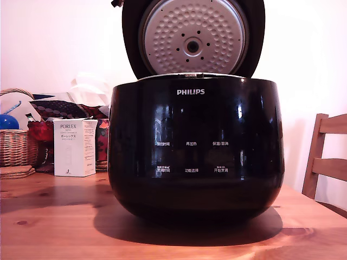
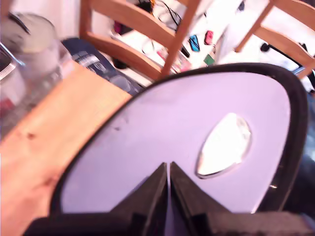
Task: Close the rice cooker by pressing the lid down with medium force
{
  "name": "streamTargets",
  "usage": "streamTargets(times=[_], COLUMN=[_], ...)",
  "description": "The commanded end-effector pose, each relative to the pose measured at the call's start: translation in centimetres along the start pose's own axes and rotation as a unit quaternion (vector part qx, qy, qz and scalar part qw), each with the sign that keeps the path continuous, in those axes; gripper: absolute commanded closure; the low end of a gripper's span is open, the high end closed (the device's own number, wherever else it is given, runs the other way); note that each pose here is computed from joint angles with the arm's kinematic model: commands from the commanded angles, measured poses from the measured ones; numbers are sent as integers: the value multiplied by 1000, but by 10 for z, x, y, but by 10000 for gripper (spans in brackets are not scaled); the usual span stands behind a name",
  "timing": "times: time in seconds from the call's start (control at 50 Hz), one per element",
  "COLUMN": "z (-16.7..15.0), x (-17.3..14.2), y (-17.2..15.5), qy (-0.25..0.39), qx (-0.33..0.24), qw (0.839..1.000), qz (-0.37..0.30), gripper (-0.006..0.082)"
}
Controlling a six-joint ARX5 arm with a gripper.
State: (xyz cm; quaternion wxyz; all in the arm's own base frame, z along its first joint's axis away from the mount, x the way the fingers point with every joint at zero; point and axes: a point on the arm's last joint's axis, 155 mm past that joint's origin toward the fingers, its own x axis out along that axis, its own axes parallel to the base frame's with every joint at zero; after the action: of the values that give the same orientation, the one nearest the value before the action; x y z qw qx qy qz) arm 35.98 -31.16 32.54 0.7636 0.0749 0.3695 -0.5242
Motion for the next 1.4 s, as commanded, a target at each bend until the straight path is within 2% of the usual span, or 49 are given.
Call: streamTargets(times=[0.0,0.36,1.0,1.38], z=[-7,-30,-26,-32], x=[14,52,59,75], y=[-4,13,8,21], qy=[17,66,62,66], qx=[-8,-39,-39,-39], qw=[1000,997,997,997], qz=[-15,-21,-17,3], gripper=[788,788,788,788])
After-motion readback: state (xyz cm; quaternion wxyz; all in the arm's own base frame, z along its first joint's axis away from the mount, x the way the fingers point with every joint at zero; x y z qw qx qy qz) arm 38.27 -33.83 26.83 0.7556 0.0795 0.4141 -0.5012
